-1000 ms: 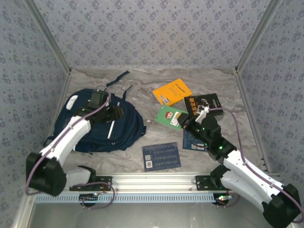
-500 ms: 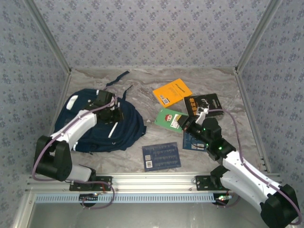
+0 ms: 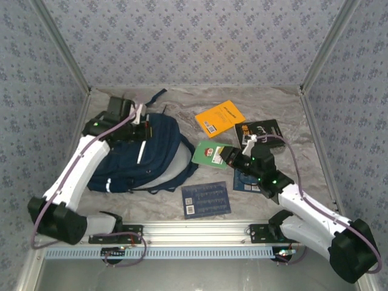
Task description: Pack books, pencil case, and school supplies into a backpack
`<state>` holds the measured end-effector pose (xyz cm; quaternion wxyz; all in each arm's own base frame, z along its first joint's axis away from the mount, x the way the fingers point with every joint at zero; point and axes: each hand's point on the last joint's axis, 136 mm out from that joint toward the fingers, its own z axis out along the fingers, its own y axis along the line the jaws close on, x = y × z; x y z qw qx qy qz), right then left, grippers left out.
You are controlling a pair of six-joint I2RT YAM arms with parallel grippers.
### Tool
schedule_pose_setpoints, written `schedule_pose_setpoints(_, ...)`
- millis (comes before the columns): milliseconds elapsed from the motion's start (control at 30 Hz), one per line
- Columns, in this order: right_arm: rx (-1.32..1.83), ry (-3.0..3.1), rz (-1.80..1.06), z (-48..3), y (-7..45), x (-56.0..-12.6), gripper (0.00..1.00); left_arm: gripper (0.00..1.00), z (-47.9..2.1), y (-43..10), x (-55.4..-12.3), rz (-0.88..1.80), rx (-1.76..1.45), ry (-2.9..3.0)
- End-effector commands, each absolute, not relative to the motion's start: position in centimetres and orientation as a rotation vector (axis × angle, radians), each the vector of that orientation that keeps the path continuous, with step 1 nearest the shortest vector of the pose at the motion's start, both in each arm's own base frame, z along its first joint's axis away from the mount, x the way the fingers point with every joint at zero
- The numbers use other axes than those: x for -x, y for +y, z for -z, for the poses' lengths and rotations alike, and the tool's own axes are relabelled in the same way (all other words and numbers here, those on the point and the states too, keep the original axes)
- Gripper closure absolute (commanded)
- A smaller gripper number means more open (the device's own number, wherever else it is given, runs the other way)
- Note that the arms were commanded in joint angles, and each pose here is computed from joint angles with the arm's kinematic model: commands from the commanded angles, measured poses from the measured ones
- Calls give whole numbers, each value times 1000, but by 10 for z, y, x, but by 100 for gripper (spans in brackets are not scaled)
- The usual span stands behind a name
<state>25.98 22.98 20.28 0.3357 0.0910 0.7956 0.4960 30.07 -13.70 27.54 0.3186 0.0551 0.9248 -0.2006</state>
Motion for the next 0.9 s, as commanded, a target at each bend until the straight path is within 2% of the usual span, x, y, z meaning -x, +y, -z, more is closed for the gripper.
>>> schedule_pose_setpoints(0, -49, 1987, -1421, -245, 264, -258, 100, 100, -324, -144, -289, 612, -242, 2294)
schedule_pose_setpoints(233, 64, 2025, -1525, -240, 328, -263, 100, 100, -346, -162, -282, 780, -310, 2201)
schedule_pose_setpoints(400, 28, 2036, -1611, -231, 373, -281, 100, 100, -353, -169, -284, 850, -299, 2172)
schedule_pose_setpoints(667, -144, 2142, -1652, -177, 466, -304, 100, 100, -362, -169, -293, 911, -199, 2147)
schedule_pose_setpoints(800, -197, 2217, -1529, -148, 498, -306, 83, 100, -363, -163, -300, 921, -110, 2153)
schedule_pose_setpoints(867, -151, 2253, -1454, -141, 508, -303, 62, 100, -364, -161, -302, 920, -84, 2153)
